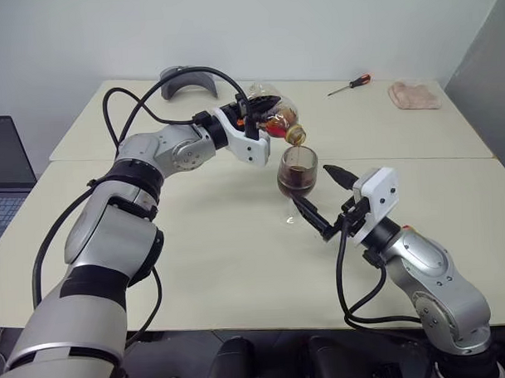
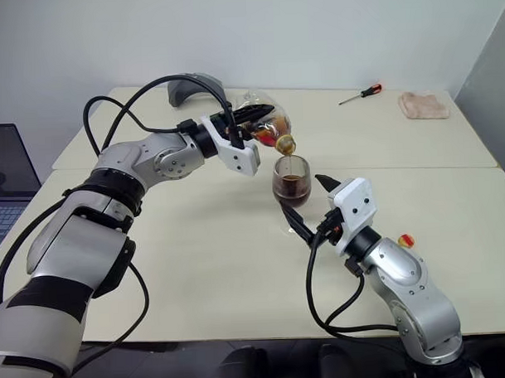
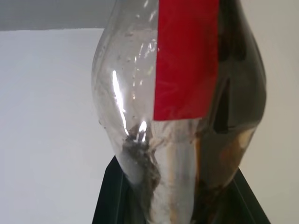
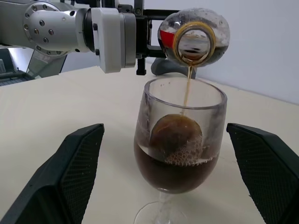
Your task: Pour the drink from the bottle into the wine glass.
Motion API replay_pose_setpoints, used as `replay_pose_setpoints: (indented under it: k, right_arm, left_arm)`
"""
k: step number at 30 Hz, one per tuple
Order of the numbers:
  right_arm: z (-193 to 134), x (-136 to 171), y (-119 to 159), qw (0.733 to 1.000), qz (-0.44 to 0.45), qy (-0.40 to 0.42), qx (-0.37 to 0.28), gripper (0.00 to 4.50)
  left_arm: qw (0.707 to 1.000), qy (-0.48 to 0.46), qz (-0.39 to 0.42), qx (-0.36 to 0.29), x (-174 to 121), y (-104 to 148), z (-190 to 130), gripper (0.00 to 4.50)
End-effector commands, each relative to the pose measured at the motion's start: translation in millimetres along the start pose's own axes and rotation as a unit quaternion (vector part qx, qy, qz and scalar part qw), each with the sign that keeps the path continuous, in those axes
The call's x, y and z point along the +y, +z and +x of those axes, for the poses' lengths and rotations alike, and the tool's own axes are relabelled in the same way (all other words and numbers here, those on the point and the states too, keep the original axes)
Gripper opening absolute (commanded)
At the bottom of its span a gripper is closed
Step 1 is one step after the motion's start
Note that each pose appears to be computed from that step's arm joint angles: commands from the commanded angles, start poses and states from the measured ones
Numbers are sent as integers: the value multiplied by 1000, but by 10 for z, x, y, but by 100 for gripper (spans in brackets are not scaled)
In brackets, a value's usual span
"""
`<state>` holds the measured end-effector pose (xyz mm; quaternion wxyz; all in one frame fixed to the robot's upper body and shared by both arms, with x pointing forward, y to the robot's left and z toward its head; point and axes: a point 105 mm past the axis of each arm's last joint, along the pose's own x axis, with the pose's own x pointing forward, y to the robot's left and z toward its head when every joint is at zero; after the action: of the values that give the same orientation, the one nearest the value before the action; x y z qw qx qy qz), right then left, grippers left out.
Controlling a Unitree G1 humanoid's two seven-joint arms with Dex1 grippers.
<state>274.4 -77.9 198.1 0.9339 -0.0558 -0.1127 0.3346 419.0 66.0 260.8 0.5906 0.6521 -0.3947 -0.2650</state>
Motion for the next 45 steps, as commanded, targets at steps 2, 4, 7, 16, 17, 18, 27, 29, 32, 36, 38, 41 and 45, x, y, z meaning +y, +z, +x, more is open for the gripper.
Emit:
replay_pose_setpoints:
  k: [2,4,7,16,17,18,27,29,32,36,38,41,45]
  right_arm:
    - [1,1,88,1000,-7,2,-19,450]
    - [2,5,95,1000,-8,3,-20,450]
    - [2,10,104,1000,-10,8,-22,450]
    - [-34,64,76,998,-43,41,-10,450]
    - [-50,86,58,998,-50,49,-7,450]
    - [-67,118,42,997,-51,60,-5,450]
    - [-321,277,-24,991,-42,130,11,450]
    - [-339,300,-23,990,-29,134,14,450]
    - [-333,370,-27,989,-11,146,21,450]
    - [-342,434,-24,986,8,165,27,450]
    - [-330,435,-3,985,9,170,23,450]
    - [-320,455,18,982,11,186,22,450]
    - [-331,505,6,975,15,218,30,450]
  left_arm:
    - [999,47,-12,-10,236,31,25,76]
    - [998,51,-23,-23,251,84,43,76]
    - [997,62,-40,-31,273,126,52,76]
    - [985,100,-138,-7,344,46,-7,76]
    - [984,101,-144,-10,349,55,-18,76]
    - [980,108,-166,-7,357,43,-24,76]
    - [870,202,-438,105,212,-360,-297,76]
    - [837,213,-490,117,66,-374,-406,76]
    - [788,218,-563,118,-140,-312,-536,76]
    - [740,235,-607,169,-429,-357,-803,76]
    - [712,242,-629,195,-580,-395,-912,76]
    - [682,258,-641,240,-760,-486,-1065,75]
    - [661,276,-630,300,-939,-616,-1232,75]
